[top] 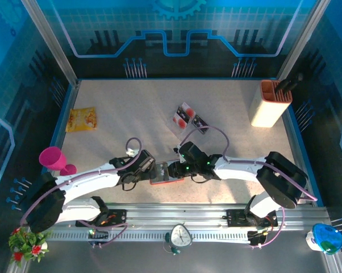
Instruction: Put the credit cards into the card holder
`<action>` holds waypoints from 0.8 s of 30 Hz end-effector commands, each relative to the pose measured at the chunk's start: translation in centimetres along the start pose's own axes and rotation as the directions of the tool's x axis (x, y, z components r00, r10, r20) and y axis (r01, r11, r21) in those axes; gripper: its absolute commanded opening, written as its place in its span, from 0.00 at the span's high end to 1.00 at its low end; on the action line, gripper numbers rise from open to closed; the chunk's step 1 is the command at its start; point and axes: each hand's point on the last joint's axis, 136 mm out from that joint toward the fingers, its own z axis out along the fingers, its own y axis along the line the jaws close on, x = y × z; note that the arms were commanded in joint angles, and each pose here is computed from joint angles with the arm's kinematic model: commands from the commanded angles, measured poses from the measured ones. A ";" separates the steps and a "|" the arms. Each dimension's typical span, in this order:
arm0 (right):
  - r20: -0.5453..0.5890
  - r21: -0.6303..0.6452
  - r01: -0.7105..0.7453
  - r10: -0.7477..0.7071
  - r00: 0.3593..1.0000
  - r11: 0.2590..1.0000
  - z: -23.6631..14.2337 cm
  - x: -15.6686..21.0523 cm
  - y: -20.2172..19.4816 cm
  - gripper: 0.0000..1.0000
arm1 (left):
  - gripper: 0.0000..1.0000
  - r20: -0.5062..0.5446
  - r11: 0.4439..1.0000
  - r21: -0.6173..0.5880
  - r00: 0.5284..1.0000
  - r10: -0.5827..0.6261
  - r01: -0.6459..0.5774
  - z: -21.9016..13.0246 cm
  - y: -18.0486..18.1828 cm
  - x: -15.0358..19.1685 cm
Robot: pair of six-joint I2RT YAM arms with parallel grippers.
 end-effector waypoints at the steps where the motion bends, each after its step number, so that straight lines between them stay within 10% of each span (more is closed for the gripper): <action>1: -0.051 0.036 0.086 -0.084 0.995 0.996 0.0 -0.1 -0.2 0.77 | 0.01 -0.010 0.996 -0.083 1.000 -0.014 0.013 0.0 2.4 0.5; 24: -0.170 0.066 0.169 -0.156 0.973 0.983 4.6 0.5 0.8 0.93 | 0.01 -0.071 0.985 -0.169 0.997 0.029 -0.040 2.4 3.5 1.5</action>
